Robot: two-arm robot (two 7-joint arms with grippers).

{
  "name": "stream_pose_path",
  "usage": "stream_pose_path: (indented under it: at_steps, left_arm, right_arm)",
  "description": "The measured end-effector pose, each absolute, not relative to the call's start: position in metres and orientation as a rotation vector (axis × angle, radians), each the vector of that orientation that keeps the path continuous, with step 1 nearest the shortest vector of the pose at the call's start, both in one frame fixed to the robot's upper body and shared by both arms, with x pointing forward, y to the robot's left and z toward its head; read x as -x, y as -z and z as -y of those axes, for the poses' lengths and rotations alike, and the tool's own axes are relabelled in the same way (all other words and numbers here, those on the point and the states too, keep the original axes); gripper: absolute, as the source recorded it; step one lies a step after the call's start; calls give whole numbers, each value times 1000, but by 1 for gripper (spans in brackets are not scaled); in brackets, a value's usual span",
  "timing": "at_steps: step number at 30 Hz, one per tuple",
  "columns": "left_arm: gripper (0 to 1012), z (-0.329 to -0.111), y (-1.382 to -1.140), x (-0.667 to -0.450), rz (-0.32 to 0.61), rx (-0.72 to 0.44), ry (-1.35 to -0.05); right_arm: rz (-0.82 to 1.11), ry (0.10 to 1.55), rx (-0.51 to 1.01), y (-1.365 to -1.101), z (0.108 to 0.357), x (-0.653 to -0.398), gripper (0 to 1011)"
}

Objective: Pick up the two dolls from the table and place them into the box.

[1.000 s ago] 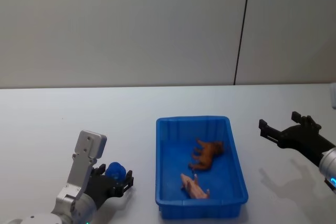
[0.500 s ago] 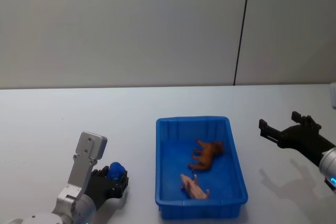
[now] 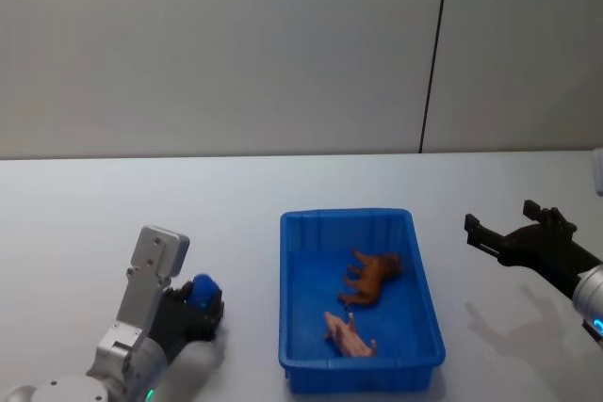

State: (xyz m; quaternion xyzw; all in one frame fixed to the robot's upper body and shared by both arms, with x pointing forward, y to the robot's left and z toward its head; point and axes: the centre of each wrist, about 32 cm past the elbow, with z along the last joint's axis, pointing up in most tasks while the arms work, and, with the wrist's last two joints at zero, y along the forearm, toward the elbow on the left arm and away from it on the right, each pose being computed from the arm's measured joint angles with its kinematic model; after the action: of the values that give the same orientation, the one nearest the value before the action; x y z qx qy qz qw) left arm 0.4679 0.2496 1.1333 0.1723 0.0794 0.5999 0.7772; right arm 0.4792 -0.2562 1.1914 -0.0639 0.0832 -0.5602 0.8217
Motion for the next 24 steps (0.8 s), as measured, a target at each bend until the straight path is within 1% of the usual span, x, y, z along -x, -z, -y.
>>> stream_pose_path:
  at_steps: [6,10,13,17,24]
  left_arm:
    - [406,-250,-1145,-469,-108,-344,-1298]
    - [381,-251,-1159,-471,-44,-312,-1286]
    - [363,-251,-1166,-472,-13,-295,-1273]
    - [340,-249,-1181,-476,44,-263,-1238]
    - [293,-245,-1196,-483,101,-228,-1164]
  right_arm:
    - [-177,1192,136,-1191,256,-479,1001]
    - [-177,1192,136,-1191,256,-479,1001]
    - [-177,1192,136,-1191,256,-479,1001]
    - [-177,1192,136,-1191,256,-479,1001]
    - [-177,1192,136,-1191,256,-479,1001]
